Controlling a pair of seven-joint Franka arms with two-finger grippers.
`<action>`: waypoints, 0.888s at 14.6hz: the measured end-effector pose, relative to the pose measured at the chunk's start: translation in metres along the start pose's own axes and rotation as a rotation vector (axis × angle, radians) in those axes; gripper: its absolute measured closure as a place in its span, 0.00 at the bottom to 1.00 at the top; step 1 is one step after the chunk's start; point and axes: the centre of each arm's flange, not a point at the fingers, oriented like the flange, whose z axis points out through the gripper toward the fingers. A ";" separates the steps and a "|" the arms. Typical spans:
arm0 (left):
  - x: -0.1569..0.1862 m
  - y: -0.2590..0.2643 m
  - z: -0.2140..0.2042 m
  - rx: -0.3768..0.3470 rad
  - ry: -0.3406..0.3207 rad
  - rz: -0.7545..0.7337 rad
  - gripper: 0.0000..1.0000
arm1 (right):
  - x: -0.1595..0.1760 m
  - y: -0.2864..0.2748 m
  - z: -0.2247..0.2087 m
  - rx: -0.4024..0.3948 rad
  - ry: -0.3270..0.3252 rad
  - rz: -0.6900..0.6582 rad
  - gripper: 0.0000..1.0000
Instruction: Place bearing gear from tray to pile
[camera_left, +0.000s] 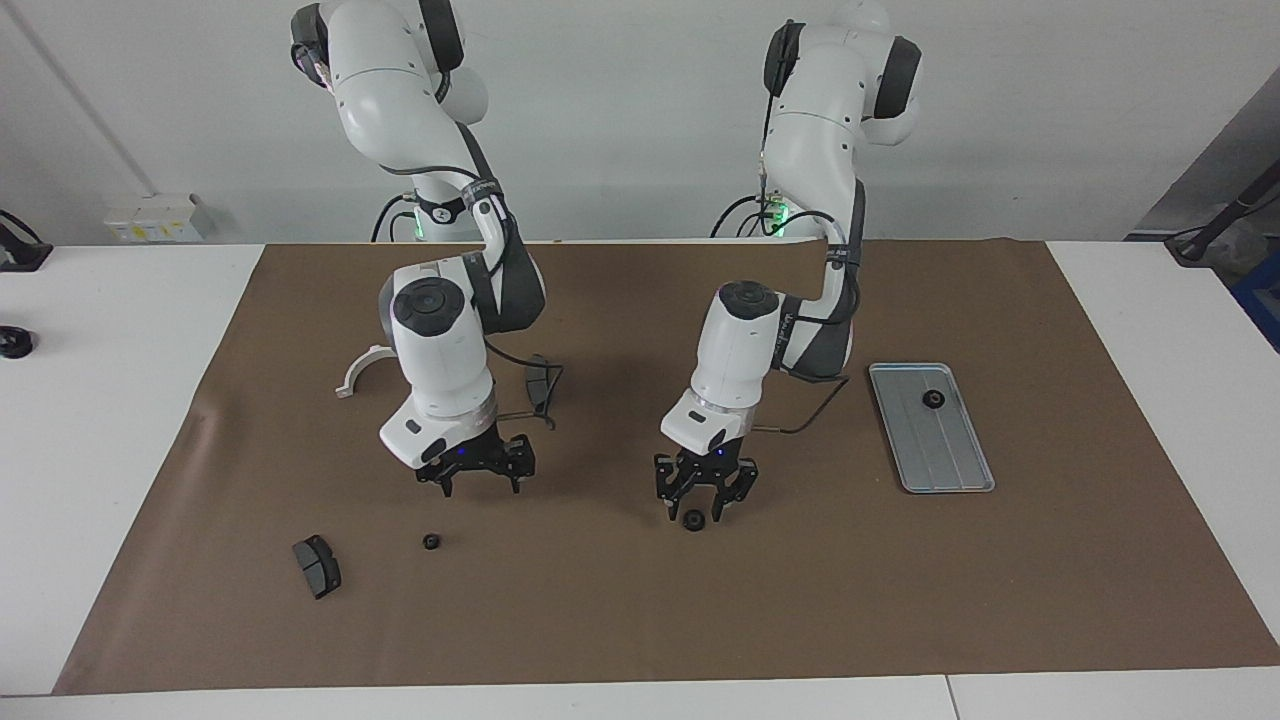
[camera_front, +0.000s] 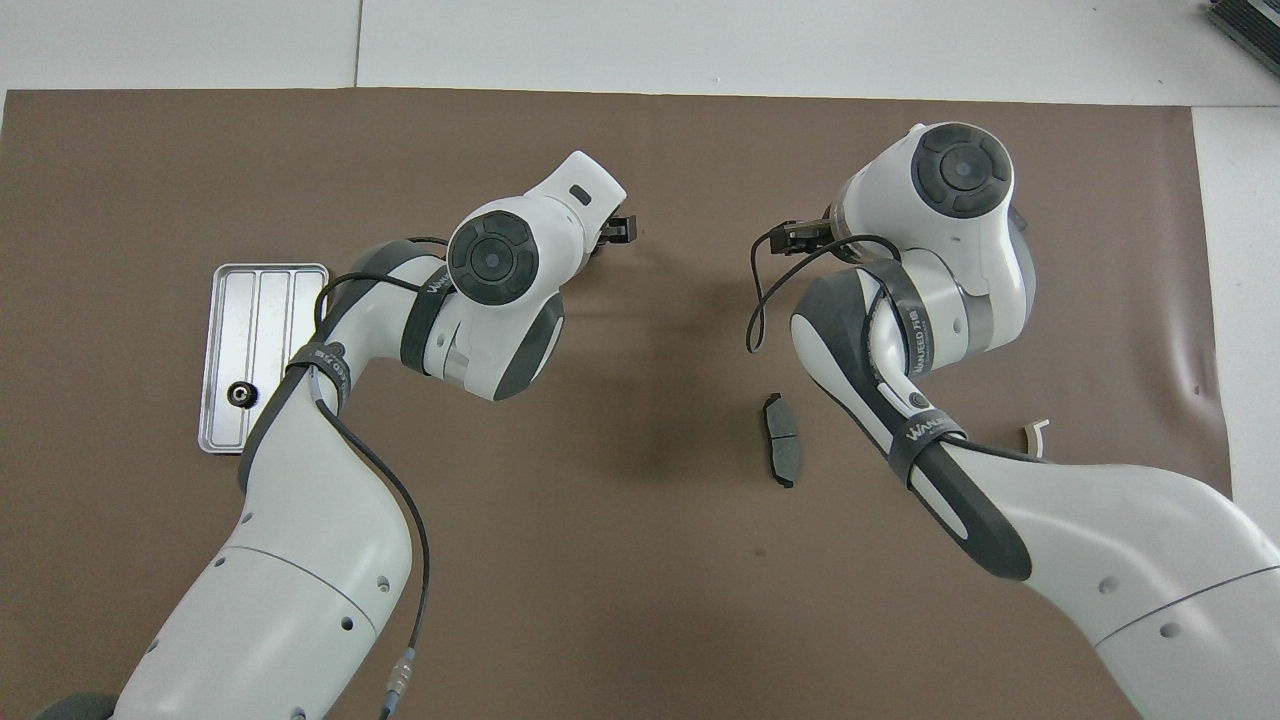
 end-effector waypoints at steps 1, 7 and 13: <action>0.004 -0.015 -0.012 0.007 0.002 -0.003 0.00 | -0.002 -0.019 -0.001 0.013 0.003 0.001 0.00; 0.004 -0.140 -0.089 0.085 -0.130 0.083 0.00 | -0.012 -0.164 0.023 0.055 0.075 -0.073 0.00; -0.001 -0.264 -0.128 0.131 -0.314 0.126 0.00 | -0.028 -0.230 0.053 0.074 0.183 -0.200 0.00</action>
